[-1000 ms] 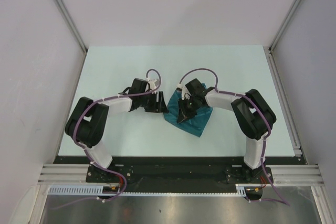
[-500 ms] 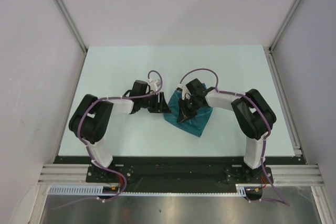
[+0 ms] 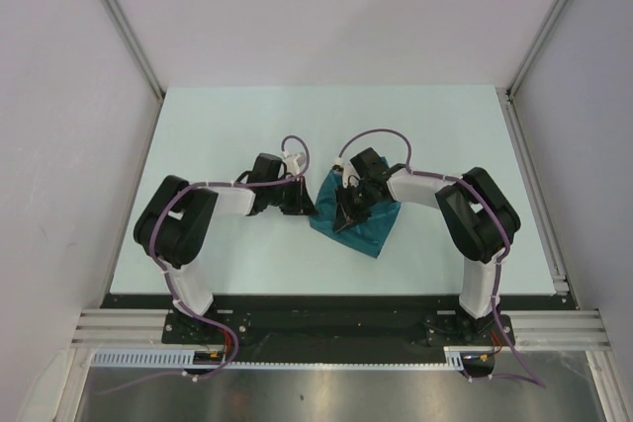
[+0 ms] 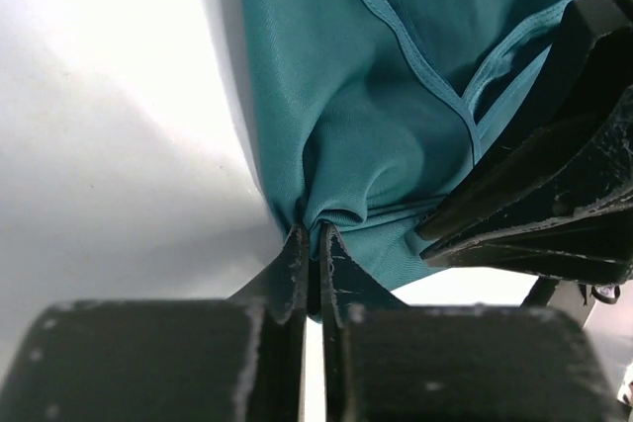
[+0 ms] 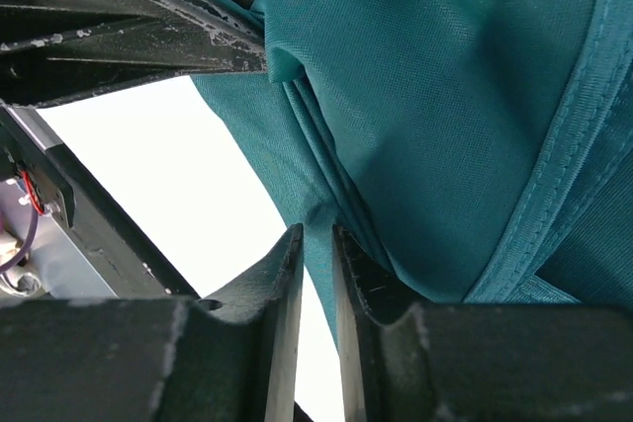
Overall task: Fold the napkin, place the utensils inside, and roll it up
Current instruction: Roll the napkin with the utensil
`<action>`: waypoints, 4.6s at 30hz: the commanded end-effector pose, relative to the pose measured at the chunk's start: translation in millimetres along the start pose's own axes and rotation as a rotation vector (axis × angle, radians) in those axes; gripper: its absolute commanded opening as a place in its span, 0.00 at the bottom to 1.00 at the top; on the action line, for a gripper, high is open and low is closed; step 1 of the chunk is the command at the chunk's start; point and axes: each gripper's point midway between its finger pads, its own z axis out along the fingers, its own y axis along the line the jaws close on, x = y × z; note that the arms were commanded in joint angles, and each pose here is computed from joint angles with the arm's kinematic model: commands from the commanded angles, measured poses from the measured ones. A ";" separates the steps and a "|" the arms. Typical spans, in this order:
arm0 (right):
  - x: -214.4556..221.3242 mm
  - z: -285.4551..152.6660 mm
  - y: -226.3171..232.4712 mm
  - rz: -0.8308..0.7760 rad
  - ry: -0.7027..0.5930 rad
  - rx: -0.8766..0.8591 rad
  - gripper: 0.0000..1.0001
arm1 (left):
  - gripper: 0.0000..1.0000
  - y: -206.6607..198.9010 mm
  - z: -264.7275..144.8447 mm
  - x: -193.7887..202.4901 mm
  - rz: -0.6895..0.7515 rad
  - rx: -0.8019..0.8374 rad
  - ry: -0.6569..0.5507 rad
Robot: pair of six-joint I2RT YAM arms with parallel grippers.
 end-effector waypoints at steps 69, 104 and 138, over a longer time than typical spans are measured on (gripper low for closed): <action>30.3 6.5 58.7 -0.047 0.229 -0.432 0.00 | 0.68 -45.7 -63.1 9.7 0.201 -0.016 -0.184; 24.9 22.7 27.9 0.106 0.253 -0.451 0.00 | 0.09 -12.8 -33.0 71.7 -0.104 -0.137 -0.027; 9.2 -18.5 42.2 -0.969 -0.443 0.481 0.66 | 0.00 2.6 -35.5 51.2 -0.259 -0.050 0.203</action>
